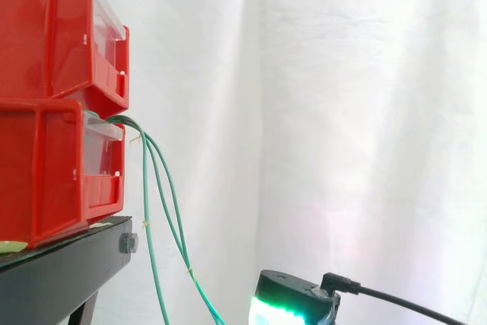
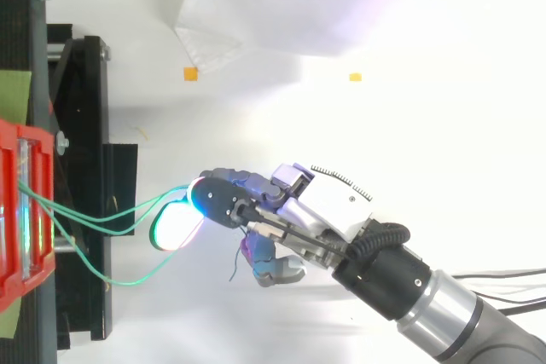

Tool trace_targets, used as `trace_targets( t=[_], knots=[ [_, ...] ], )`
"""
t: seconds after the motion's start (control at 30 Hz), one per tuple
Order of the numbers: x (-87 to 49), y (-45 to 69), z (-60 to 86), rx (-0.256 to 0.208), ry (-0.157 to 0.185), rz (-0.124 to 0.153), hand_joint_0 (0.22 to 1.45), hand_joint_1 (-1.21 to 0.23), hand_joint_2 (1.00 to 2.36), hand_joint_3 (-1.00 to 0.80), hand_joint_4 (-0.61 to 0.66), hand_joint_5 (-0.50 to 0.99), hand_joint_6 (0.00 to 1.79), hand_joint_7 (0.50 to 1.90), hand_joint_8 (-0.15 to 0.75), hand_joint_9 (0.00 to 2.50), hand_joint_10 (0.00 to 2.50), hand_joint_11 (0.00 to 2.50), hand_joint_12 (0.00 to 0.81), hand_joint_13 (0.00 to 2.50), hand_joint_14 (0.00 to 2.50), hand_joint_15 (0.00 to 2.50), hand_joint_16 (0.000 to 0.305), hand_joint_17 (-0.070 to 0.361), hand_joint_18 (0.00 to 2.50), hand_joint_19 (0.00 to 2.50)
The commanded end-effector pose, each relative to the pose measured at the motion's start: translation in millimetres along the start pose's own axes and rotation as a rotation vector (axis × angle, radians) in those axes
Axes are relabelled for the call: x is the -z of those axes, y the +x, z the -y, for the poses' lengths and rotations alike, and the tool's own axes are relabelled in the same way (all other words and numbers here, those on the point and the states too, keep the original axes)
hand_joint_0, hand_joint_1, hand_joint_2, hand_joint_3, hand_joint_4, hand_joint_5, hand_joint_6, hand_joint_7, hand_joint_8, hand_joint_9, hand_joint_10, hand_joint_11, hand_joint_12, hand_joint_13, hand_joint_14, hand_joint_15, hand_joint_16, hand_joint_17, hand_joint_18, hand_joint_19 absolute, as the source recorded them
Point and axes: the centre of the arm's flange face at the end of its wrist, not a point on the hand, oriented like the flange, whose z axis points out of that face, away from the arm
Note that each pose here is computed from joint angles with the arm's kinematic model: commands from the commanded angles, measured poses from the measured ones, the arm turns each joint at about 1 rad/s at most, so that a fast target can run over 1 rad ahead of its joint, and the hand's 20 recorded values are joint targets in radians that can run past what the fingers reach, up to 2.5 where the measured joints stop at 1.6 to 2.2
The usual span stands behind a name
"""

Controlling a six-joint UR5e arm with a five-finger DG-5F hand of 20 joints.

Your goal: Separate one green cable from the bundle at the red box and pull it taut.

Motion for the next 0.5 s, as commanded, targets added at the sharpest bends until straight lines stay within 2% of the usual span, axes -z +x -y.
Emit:
trace_targets(
  t=[0.0,0.07,0.13,0.2,0.27,0.33,0.47],
  knots=[
    [-0.5,1.6,-2.0,-0.009,-0.005,0.001,0.50,-0.28,1.00,-0.50,0.29,0.09,0.51,1.20,0.237,2.42,0.02,2.01,0.369,1.75,0.80,1.55,0.060,0.135,1.55,1.23],
    [-1.3,3.0,-5.5,-0.033,-0.010,0.003,0.50,-0.27,1.00,-0.50,0.28,0.09,0.51,1.21,0.229,2.43,0.02,2.00,0.372,1.76,0.80,1.54,0.061,0.137,1.55,1.22],
    [-1.3,6.3,-9.2,-0.082,-0.012,-0.003,0.50,-0.27,1.00,-0.50,0.26,0.10,0.51,1.24,0.214,2.45,0.02,1.99,0.368,1.78,0.78,1.54,0.061,0.137,1.56,1.21],
    [-1.2,5.2,-11.1,-0.147,-0.007,0.001,0.50,-0.27,1.00,-0.50,0.25,0.10,0.50,1.25,0.214,2.46,0.02,1.97,0.373,1.79,0.77,1.56,0.061,0.137,1.57,1.20],
    [-0.2,2.6,-10.2,-0.192,0.002,0.009,0.50,-0.28,1.00,-0.50,0.24,0.10,0.50,1.26,0.204,2.47,0.02,1.96,0.372,1.79,0.76,1.56,0.061,0.137,1.57,1.20],
    [0.9,2.2,-11.6,-0.204,0.010,0.013,0.51,-0.38,1.00,-0.50,0.23,0.10,0.50,1.28,0.192,2.48,0.03,1.95,0.368,1.80,0.75,1.57,0.059,0.133,1.57,1.21],
    [2.3,2.9,-11.1,-0.190,0.024,0.011,0.53,-0.48,1.00,-0.50,0.21,0.11,0.50,1.31,0.181,2.49,0.03,1.95,0.364,1.82,0.72,1.59,0.056,0.127,1.59,1.28]
  ],
)
